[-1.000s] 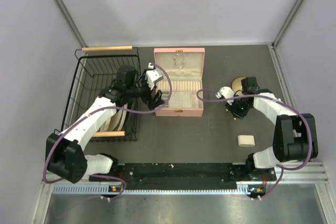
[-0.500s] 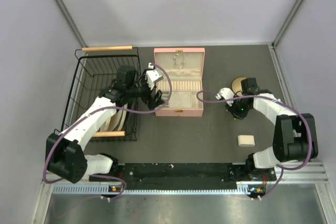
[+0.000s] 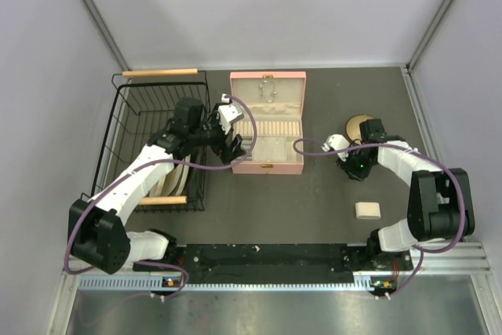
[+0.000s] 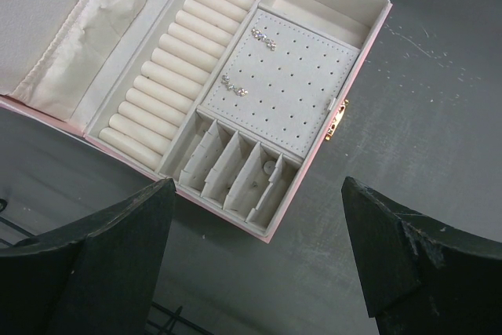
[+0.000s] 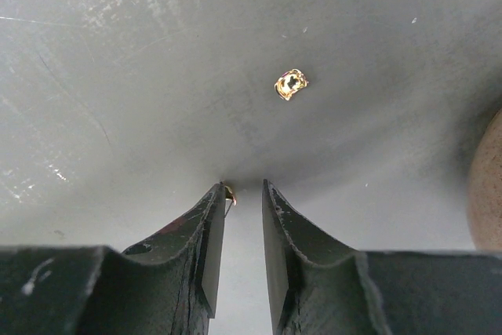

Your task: Organize the mixed jewelry

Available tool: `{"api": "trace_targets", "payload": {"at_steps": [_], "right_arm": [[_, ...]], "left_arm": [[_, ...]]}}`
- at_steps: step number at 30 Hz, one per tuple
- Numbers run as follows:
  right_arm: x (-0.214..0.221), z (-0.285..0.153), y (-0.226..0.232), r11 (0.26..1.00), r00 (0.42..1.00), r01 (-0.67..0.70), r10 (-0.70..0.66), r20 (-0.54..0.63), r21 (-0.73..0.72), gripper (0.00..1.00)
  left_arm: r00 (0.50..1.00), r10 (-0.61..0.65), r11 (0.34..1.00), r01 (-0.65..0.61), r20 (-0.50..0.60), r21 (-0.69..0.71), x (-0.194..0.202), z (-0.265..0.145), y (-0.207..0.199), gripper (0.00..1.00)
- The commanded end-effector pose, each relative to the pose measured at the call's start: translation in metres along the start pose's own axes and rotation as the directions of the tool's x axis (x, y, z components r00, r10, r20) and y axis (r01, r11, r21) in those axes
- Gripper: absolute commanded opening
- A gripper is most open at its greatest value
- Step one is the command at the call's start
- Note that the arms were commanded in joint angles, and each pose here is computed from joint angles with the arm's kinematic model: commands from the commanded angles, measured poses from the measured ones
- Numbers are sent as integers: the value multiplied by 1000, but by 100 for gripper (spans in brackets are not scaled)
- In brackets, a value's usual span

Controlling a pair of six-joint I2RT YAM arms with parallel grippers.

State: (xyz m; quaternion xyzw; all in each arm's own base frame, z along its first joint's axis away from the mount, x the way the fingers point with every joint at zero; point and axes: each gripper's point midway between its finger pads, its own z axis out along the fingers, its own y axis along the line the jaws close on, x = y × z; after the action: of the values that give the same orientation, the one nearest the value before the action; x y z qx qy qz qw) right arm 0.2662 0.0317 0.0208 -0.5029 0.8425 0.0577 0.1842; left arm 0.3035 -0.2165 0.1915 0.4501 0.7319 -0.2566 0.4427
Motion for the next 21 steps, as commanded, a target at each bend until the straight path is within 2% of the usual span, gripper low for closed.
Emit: {"api": "trace_targets", "payload": {"at_steps": [1,8,15,21], "right_arm": [[-7,1,-4,1000,999,12,-12,34,-4,25],[-8,3,-6,1000,999,8,-8,34,-8,18],[-8,0,-10,1000,1000,7,-7,27,6,5],[-21,-14,-12,1000,998,-17,17,53,8,0]], "left_arm": [[999,41,999,-41,31,1,-14,-1,2,92],[999,42,999,-42,32,-1,-15,-2,2,92],[999,41,999,-41,27,-1,-13,-1,2,92],[1000,20,1000,-20,23,15,-10,2,1,91]]}}
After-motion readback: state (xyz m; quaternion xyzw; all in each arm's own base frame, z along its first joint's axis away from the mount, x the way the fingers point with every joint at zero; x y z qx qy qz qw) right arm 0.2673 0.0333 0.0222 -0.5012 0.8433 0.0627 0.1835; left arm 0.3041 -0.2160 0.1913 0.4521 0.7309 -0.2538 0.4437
